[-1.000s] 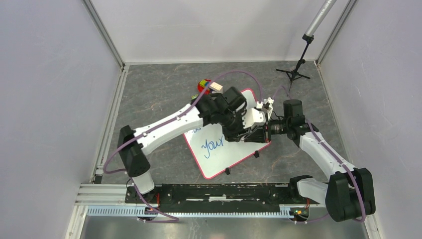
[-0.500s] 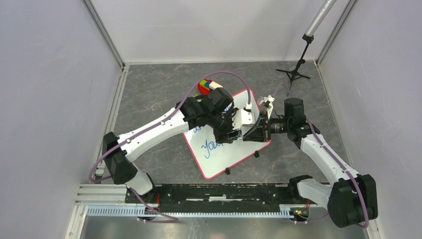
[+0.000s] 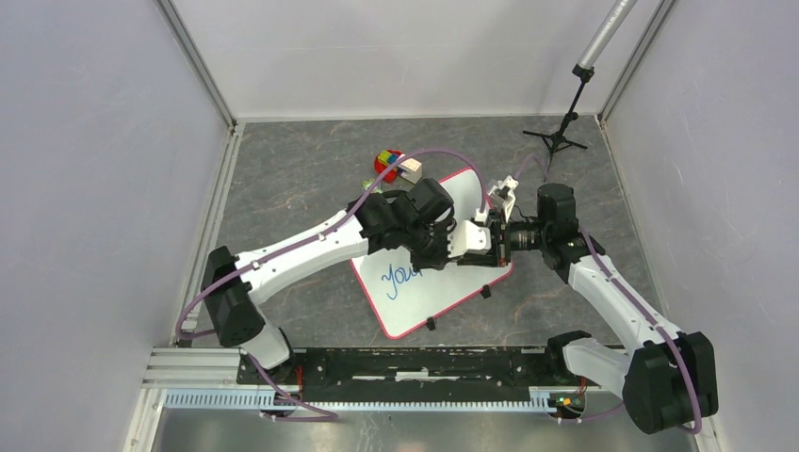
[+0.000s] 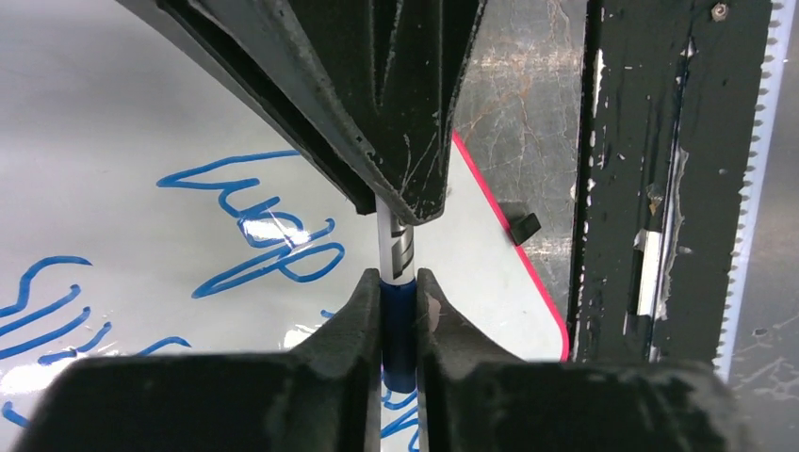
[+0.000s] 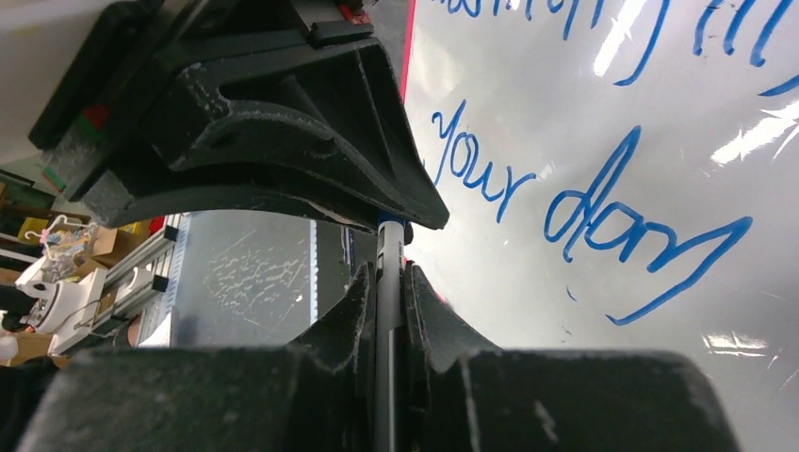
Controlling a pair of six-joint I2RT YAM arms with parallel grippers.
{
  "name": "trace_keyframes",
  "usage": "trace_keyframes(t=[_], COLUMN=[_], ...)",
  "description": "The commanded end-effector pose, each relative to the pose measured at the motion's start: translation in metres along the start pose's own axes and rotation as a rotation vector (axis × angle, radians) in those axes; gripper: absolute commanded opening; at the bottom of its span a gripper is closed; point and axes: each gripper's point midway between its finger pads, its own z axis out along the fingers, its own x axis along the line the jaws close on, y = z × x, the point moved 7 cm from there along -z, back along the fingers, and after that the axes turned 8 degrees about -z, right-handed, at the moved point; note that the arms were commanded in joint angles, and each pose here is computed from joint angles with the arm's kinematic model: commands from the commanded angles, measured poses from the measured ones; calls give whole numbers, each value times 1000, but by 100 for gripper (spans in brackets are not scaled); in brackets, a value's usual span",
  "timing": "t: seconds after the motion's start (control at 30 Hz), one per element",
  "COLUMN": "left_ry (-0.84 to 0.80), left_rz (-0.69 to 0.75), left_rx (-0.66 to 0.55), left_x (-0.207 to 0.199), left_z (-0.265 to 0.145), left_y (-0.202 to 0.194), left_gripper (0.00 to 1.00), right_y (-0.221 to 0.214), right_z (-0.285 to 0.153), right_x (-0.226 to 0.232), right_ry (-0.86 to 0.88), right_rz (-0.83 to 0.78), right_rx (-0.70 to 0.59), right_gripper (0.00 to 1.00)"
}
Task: Write a sentence on the whiteboard
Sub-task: Pass from the right arm to the left, then put down the whiteboard marker at the center of the board.
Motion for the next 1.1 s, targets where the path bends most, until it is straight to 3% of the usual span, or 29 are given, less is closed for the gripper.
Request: trace_keyframes(t=[0.0, 0.1, 0.3, 0.5, 0.73, 0.93, 1.07], left_ry=[9, -10, -34, -23, 77, 250, 412], left_rz=[52, 67, 11, -150, -344, -616, -818], left_rx=[-103, -149, -239, -222, -326, -410, -420], left_x=[-1, -11, -13, 14, 59, 112, 139], left_z=[-1, 0, -13, -32, -85, -147, -192], left_y=[34, 53, 80, 41, 13, -39, -105], left_gripper=[10, 2, 2, 2, 2, 3, 5], right_y=[9, 10, 18, 55, 102, 93, 75], right_z=[5, 9, 11, -22, -60, -79, -89], right_x=[8, 8, 6, -14, -29, -53, -65], right_ry=[39, 44, 38, -109, -232, -373, -465], right_rz=[-34, -46, -64, -118, -190, -204, -204], right_rx=[-15, -24, -28, -93, -170, -116, -23], right_gripper=[0, 0, 3, 40, 96, 98, 98])
